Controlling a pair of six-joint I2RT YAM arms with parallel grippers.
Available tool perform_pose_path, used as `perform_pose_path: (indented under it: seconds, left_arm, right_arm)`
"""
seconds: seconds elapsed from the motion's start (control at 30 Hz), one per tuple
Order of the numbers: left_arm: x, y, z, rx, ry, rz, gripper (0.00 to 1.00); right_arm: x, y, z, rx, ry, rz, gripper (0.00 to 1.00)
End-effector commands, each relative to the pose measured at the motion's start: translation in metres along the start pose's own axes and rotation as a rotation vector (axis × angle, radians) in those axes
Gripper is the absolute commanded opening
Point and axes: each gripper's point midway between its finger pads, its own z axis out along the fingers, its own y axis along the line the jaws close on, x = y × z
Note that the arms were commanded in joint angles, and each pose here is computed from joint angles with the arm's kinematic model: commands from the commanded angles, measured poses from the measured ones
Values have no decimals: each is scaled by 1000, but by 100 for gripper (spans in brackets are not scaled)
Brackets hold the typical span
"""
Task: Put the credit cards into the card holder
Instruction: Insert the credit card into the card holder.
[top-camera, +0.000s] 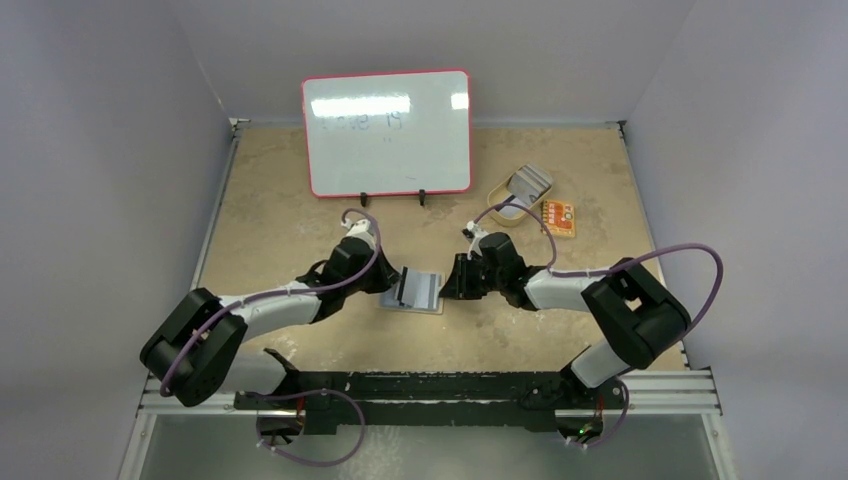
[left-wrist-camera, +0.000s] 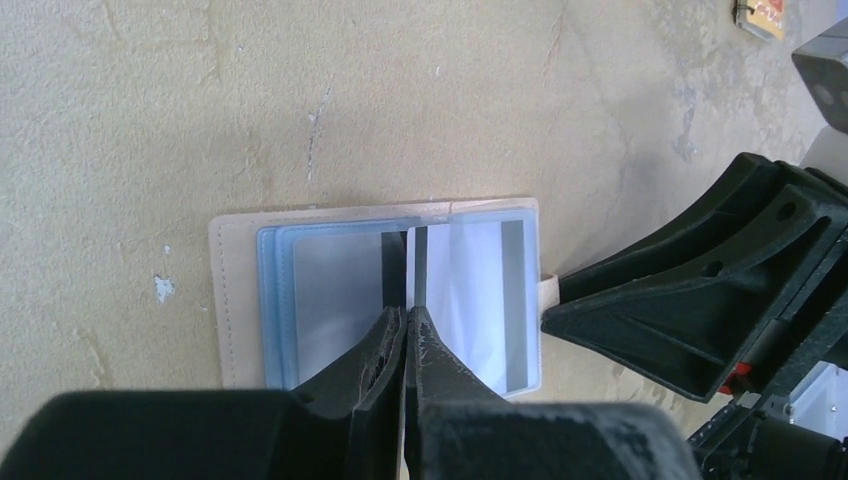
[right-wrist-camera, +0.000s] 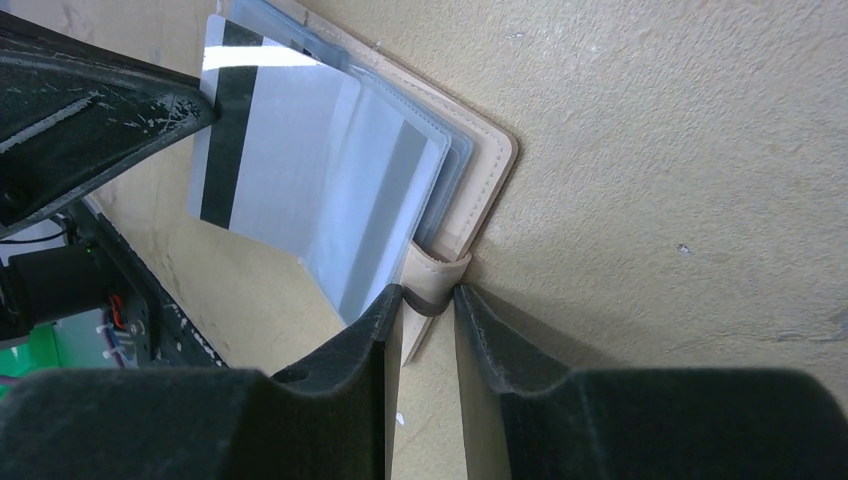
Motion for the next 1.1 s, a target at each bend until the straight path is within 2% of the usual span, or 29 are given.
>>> perform_pose_path:
  seconds: [0.0, 0.27, 0.73, 0.87, 1.07]
  left_arm:
    - [-4, -4, 1, 0, 8, 61, 0]
    - [-10, -2, 3, -57, 52, 146, 0]
    - [-9, -9, 13, -15, 44, 125, 0]
    - [-5, -5, 11, -26, 48, 76, 0]
    - [6, -1, 11, 11, 3, -87, 0]
  right_arm:
    - [-1, 4, 2, -15, 0, -10, 28]
    - [-2, 5, -1, -11, -5, -18, 28]
    - [-5, 6, -2, -8, -12, -34, 28]
    - [-5, 5, -2, -3, -13, -26, 28]
    - [-5, 5, -1, -6, -27, 2, 28]
